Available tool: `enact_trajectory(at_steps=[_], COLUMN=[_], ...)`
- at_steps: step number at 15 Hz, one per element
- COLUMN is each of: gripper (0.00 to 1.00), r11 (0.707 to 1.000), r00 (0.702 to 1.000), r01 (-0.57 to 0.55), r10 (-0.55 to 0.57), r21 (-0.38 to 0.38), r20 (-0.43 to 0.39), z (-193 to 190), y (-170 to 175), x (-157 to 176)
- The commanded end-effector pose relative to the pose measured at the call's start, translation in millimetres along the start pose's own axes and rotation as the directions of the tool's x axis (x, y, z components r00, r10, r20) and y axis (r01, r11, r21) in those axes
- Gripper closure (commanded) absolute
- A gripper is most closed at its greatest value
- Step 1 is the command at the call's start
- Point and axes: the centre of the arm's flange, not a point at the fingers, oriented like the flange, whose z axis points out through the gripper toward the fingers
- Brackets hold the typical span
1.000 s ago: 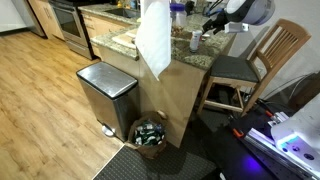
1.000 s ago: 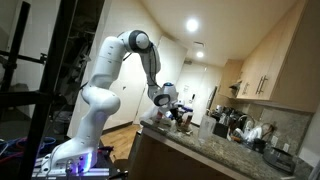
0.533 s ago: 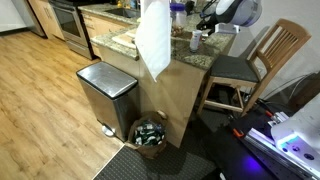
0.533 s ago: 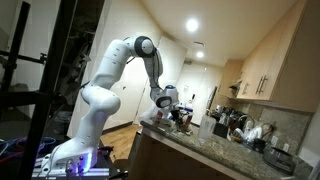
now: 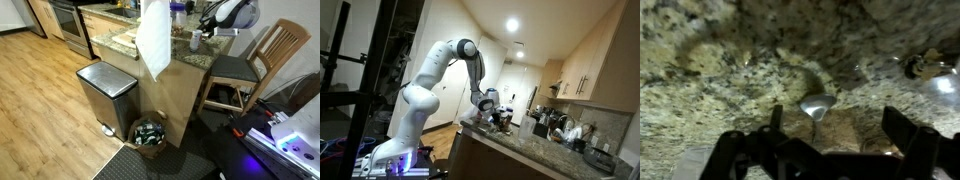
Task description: Pick up the silver spoon from the countertop and place it on top of the container with a blue lid
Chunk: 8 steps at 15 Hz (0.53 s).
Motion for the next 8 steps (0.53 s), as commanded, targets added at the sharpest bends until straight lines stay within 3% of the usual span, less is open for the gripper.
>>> enact_trajectory(at_steps=[1, 3, 4, 5, 8], gripper=[0.00, 0.00, 0.25, 0.28, 0.49], r11=[0.999, 0.999, 0.999, 0.999, 0.999], r00=[1.000, 1.000, 1.000, 1.000, 1.000], r01=[0.003, 0.002, 0.006, 0.008, 0.012], r10=[-0.002, -0.001, -0.005, -0.007, -0.011], r21=[-0.040, -0.041, -0.041, -0.041, -0.038], r20=[0.022, 0.017, 0.025, 0.025, 0.027], z=[26, 33, 36, 39, 42], y=[2, 3, 2, 2, 0], x=[14, 20, 22, 23, 27])
